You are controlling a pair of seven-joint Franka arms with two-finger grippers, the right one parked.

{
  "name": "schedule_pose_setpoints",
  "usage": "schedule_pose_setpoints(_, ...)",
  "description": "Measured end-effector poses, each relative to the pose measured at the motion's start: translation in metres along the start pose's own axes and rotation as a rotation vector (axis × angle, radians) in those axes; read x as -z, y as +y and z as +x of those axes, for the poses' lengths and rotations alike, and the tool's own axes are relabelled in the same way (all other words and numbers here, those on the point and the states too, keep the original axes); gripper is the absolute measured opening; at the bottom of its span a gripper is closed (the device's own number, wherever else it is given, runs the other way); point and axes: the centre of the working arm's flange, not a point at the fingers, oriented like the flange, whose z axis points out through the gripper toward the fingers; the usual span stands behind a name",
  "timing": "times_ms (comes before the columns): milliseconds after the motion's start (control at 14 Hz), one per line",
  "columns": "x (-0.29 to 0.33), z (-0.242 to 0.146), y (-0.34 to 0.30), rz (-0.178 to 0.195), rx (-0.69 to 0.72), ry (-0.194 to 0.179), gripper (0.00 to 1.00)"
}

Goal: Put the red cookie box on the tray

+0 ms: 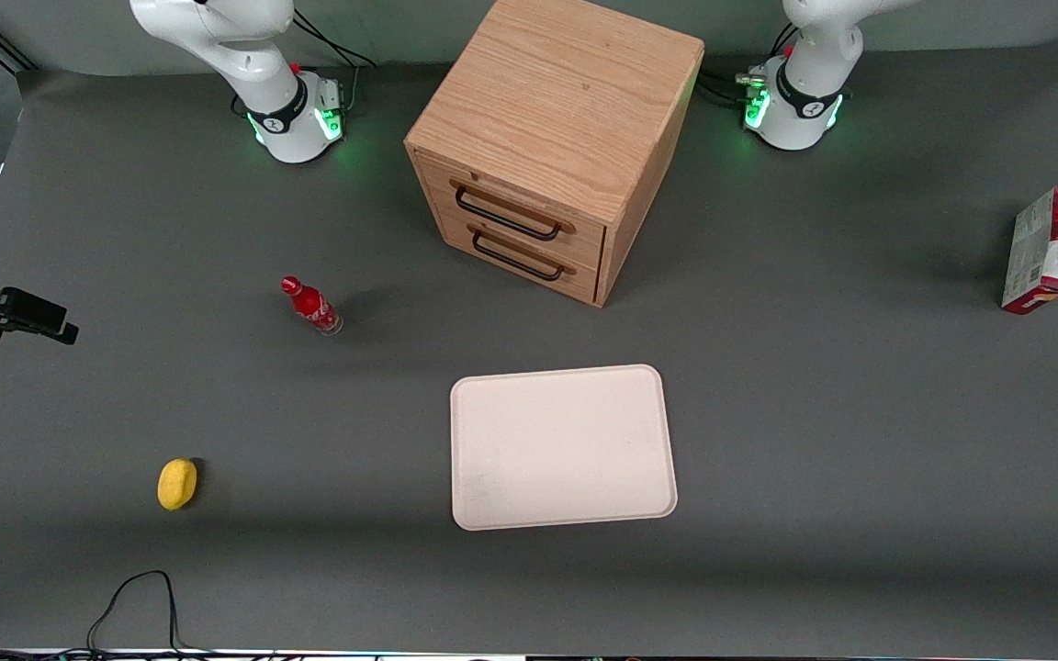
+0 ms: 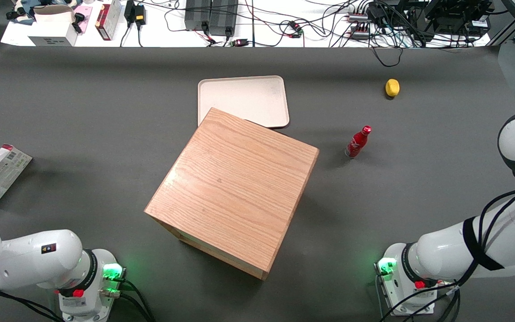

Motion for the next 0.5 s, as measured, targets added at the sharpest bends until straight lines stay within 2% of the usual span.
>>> schedule_pose_setpoints(143, -0.034, -0.022, -0.007, -0.016, -0.039, -0.007, 0.99)
schedule_pose_setpoints(357, -0.078, -0.051, -0.026, -0.050, -0.079, 0.008, 0.99)
schedule_pose_setpoints(500, -0.109, -0.068, -0.034, -0.072, -0.075, -0.001, 0.98)
